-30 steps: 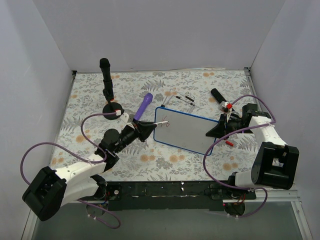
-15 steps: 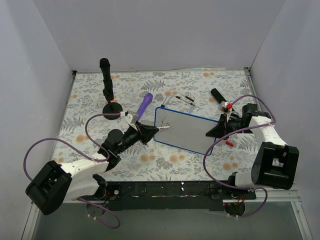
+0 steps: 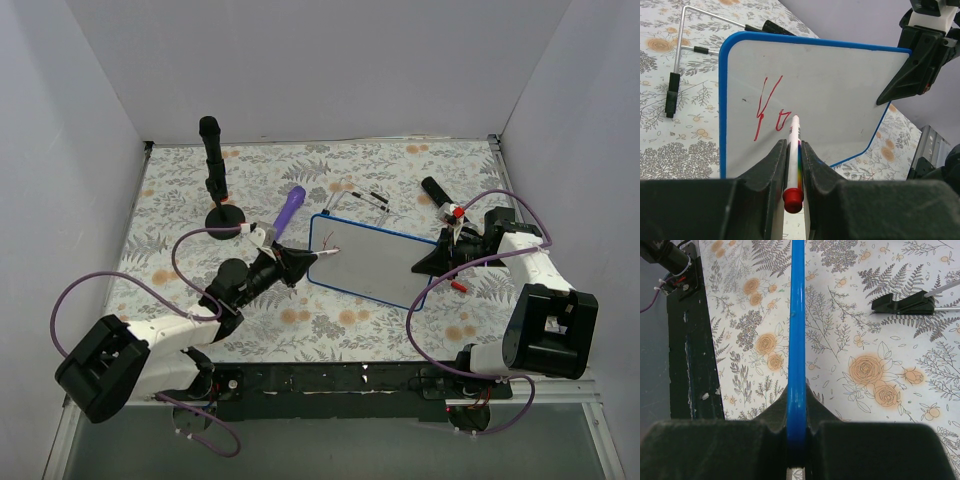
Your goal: Write a sentence on the whiteboard
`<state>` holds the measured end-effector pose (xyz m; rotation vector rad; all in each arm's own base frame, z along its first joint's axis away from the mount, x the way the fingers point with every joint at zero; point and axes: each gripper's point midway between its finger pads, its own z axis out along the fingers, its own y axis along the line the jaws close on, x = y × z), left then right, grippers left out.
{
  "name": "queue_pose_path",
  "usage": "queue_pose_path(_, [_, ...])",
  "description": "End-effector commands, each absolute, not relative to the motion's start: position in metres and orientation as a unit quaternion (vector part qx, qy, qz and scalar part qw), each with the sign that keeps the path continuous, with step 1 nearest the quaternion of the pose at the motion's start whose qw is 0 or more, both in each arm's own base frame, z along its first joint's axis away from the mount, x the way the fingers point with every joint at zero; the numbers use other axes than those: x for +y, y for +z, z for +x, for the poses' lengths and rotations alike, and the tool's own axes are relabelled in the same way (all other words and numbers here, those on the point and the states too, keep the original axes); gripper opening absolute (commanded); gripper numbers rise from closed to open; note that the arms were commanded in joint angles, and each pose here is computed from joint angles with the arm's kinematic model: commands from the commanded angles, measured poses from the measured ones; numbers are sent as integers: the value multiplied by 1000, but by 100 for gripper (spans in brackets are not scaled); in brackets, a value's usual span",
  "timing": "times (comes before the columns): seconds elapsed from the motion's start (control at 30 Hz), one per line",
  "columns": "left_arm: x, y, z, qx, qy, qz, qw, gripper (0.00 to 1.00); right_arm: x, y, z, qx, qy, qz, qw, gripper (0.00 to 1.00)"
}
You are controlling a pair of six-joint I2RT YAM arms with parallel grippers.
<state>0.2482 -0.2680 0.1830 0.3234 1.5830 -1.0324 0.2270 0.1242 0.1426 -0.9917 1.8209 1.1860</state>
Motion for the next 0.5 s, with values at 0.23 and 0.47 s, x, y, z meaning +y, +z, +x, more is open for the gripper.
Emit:
queue_pose_path(0.23, [-275, 194, 260, 663, -433, 142, 594, 0, 125, 144, 224, 706, 459, -394, 370, 1])
queue_pose_path(0.47, [-275, 198, 258, 659, -437, 144, 596, 0, 125, 144, 224, 706, 458, -394, 370, 1])
